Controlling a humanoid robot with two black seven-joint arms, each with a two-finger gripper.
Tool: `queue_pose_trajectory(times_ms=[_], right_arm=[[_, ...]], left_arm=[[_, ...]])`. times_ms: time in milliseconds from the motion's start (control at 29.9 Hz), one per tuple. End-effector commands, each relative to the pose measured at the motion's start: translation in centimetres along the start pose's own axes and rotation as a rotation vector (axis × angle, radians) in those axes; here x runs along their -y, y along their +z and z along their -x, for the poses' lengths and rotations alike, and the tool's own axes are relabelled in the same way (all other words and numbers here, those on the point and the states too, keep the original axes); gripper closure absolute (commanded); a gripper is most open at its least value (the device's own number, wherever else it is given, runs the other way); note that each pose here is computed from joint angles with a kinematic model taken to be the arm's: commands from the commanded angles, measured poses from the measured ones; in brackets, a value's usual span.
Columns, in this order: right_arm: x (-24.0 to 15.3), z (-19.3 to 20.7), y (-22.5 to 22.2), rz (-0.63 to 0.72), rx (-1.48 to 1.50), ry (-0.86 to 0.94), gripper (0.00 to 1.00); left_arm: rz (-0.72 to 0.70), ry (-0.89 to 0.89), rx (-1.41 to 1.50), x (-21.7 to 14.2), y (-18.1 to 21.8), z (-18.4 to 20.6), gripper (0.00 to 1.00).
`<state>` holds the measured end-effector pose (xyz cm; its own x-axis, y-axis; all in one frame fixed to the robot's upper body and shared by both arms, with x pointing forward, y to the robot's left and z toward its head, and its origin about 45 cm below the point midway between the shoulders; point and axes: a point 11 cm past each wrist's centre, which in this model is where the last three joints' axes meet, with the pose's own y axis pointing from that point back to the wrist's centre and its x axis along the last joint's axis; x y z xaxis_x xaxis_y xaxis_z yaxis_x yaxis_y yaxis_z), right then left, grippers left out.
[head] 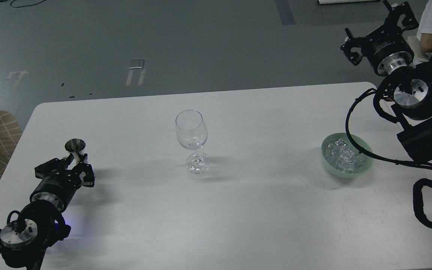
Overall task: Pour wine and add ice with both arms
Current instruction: 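Lift the jigger upright off the table with the left gripper, then carry the jigger with the left gripper above the wine glass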
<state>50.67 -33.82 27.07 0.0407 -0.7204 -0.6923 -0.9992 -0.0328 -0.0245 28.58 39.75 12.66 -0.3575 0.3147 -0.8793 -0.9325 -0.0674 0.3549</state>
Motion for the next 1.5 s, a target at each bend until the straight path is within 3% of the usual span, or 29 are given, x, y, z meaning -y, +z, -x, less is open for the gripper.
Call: queue_pose_trajectory(times_ms=[0,1471], right_arm=[[0.0,0.0,0.0,0.0,0.002,0.0,0.0],[-0.1,-0.1,0.2,0.006,-0.005,0.0,0.0]], left_arm=[[-0.002,-0.007,-0.001,0.0,-0.1,0.1,0.73],[-0.054,-0.191,-0.036,-0.4,-1.8,4.2,0.77]])
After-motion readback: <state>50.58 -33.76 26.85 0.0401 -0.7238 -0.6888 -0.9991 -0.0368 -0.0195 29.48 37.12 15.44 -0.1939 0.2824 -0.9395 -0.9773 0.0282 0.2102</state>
